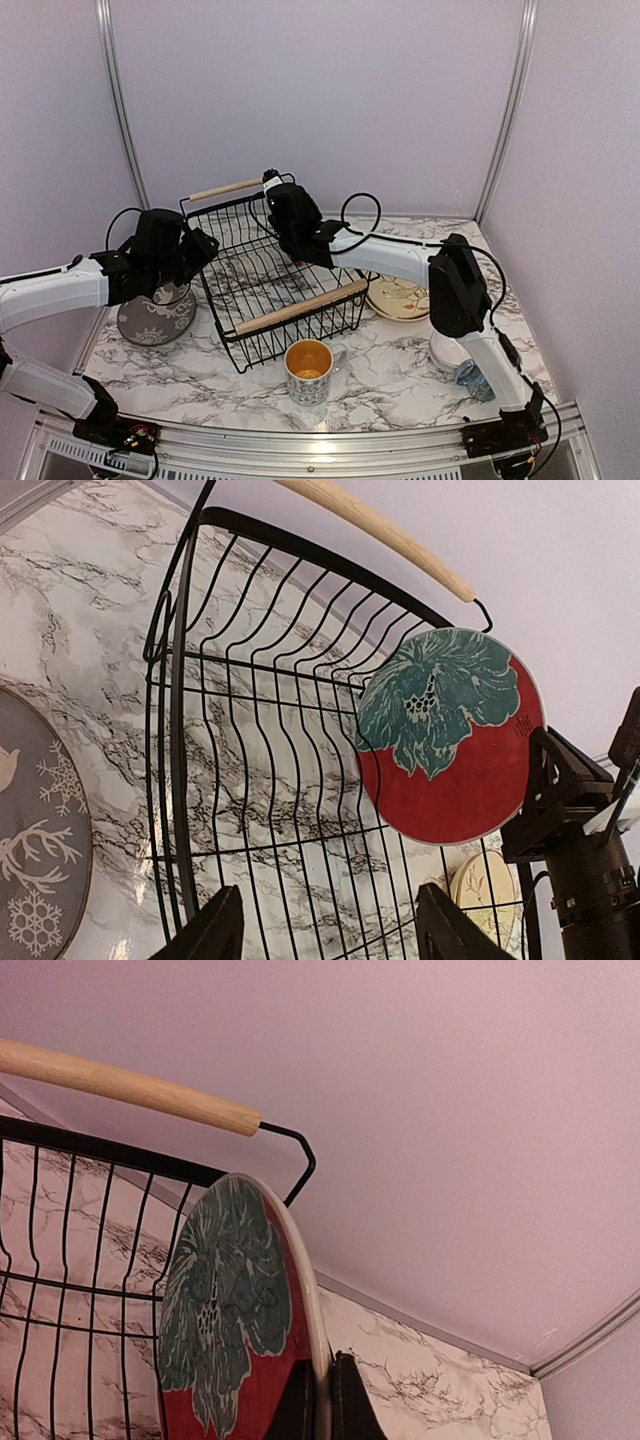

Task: Load the mixed dishes into the dish rack
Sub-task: Insert the plate into the dish rack.

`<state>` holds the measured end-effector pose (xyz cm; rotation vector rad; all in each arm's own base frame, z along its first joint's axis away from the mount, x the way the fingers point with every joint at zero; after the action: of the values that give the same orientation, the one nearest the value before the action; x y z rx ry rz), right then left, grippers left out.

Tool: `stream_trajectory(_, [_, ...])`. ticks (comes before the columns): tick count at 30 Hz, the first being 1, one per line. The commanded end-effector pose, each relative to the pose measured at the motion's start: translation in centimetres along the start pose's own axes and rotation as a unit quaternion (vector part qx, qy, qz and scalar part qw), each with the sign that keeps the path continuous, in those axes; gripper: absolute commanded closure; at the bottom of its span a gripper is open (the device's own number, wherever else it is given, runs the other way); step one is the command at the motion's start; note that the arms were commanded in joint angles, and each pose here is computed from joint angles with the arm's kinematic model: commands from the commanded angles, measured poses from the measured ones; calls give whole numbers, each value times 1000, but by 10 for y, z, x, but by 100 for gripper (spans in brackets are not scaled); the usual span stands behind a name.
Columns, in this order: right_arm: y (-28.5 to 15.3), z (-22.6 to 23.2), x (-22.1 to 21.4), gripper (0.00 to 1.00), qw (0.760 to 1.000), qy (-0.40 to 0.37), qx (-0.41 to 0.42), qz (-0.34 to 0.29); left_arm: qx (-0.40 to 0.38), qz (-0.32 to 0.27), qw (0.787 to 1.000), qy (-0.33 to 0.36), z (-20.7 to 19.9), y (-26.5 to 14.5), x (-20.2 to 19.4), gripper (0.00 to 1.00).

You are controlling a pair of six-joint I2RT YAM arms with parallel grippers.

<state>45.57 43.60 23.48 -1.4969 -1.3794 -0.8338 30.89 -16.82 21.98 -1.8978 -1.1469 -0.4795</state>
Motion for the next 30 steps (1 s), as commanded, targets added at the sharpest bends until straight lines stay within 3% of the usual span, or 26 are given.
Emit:
stream_trajectory(1, [17,-29,30,99,996,68,-40,-46,-7,9,1000,9,-1,2,-4,39])
stream_trajectory(4, [20,-28,34,75,996,65,-28,-54,-11,11,1000,10,-3,3,-4,39])
stream_trajectory(16, [-14,-25,72,35,994,67,75,-53,-14,-4,1000,26,-7,-9,7,39])
stream_trajectory(23, [-49,-39,107,26,988,80,115,-70,6,-39,997,60,-8,-33,30,38])
stream_trajectory(30, [-67,-59,111,19,984,71,152,-61,10,-37,997,62,-2,-52,34,38])
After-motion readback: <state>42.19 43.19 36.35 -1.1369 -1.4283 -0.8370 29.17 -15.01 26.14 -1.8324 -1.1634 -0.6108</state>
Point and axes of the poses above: each gripper's point midway between its finger pads, its own y axis out along the fingers, its own z axis along the line the jaws close on, x = y × z, the point moved 5 cm from there along -y, back along the fingers, and after that the axes turned 8 degrees about y, right-handed, at the moved point
